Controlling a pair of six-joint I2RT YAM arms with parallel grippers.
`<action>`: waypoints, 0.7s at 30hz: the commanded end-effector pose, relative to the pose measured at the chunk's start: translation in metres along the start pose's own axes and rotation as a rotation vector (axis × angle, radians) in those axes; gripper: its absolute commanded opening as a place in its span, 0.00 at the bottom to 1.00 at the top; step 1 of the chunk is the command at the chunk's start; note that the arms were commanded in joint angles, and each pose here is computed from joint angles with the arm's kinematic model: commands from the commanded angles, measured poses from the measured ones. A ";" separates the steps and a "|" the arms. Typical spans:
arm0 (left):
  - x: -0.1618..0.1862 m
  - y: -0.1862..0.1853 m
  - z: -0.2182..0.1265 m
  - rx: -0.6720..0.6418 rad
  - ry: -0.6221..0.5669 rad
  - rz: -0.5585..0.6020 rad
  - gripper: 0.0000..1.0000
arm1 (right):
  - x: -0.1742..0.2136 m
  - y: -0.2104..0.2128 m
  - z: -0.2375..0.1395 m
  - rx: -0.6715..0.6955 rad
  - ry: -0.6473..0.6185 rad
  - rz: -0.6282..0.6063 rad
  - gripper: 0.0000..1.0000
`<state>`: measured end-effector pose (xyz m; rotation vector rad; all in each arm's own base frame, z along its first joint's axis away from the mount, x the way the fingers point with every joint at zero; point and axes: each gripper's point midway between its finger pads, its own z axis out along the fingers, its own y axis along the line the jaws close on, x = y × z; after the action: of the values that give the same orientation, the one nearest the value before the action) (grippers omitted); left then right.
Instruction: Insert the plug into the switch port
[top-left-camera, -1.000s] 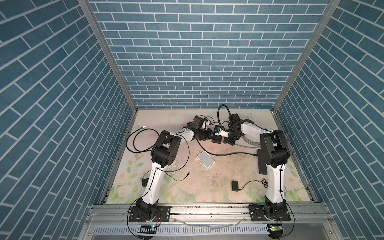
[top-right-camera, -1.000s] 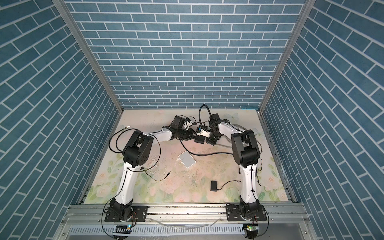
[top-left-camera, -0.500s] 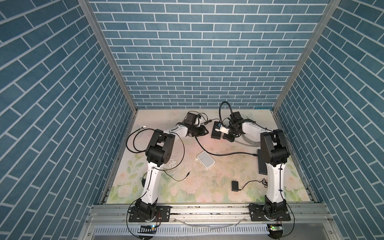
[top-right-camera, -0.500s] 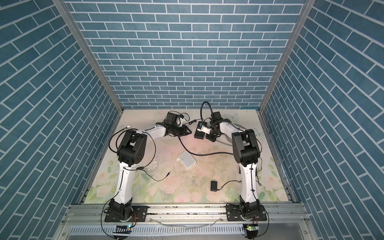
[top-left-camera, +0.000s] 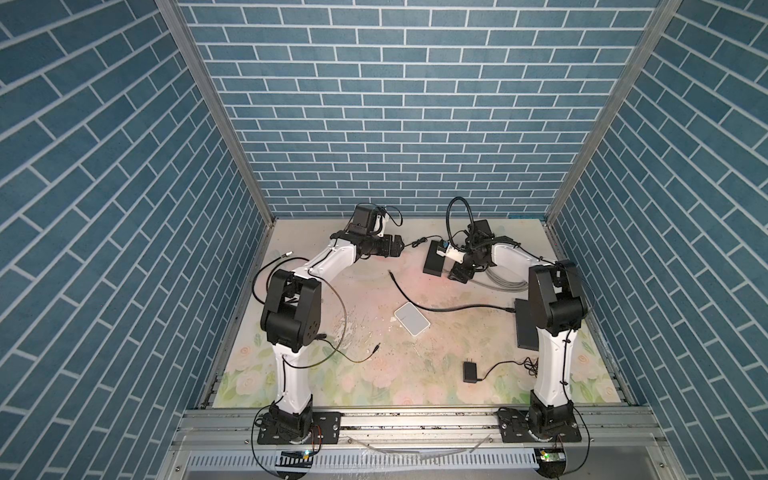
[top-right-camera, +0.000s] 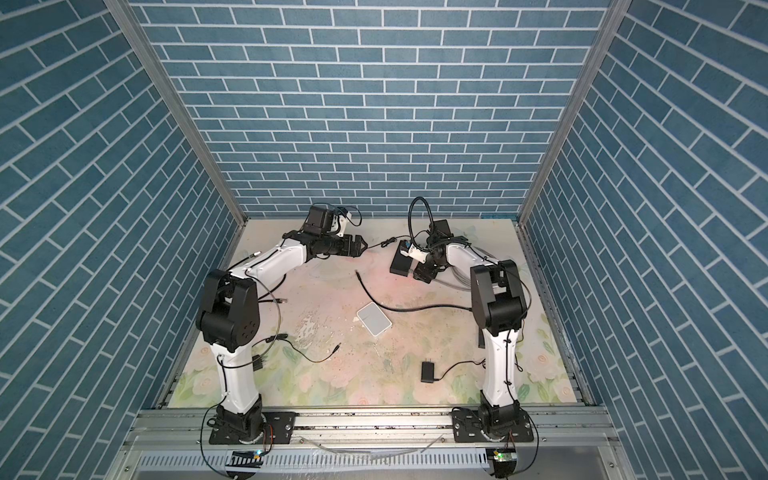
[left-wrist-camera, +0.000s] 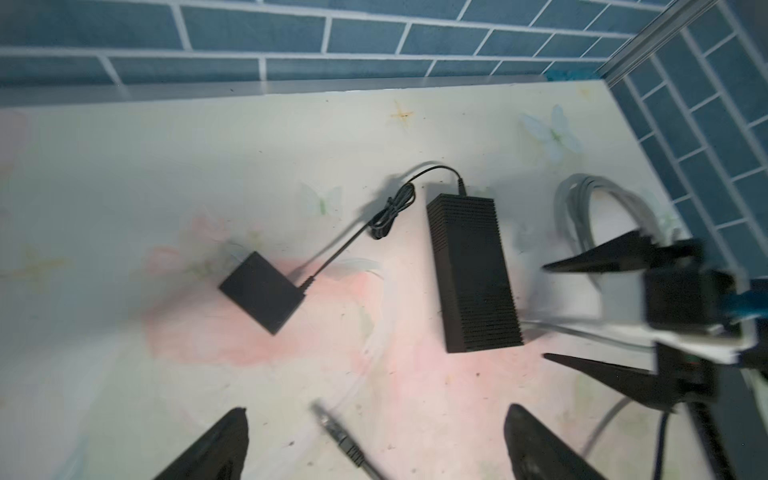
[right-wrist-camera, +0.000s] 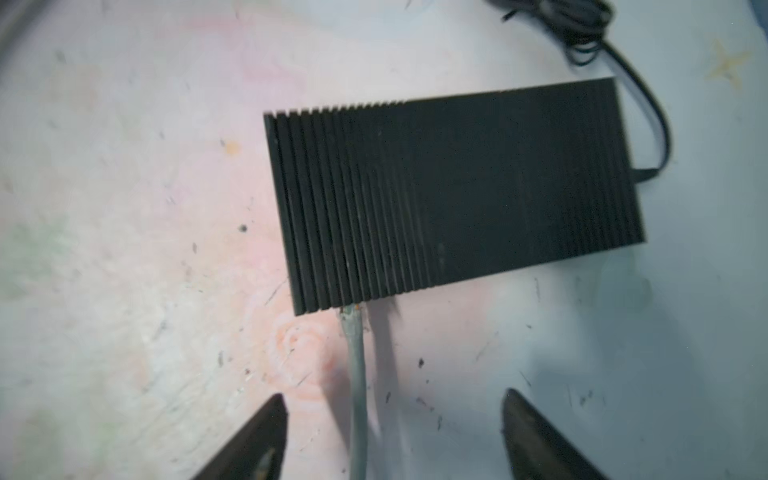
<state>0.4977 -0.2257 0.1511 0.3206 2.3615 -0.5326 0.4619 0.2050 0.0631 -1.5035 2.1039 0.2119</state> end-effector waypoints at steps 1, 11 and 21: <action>0.011 0.030 -0.021 -0.190 0.040 0.099 1.00 | -0.017 -0.011 -0.043 0.109 -0.045 0.006 0.99; -0.029 0.088 -0.097 -0.654 -0.157 0.208 1.00 | -0.042 -0.071 -0.164 0.639 -0.301 0.403 0.99; 0.040 0.106 -0.096 -0.551 0.014 -0.084 0.91 | -0.046 0.008 -0.115 0.318 -0.314 0.499 0.83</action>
<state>0.4773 -0.0949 0.1788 0.0995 2.3212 0.1256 0.4503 0.1781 0.2021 -0.7442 2.0361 0.1291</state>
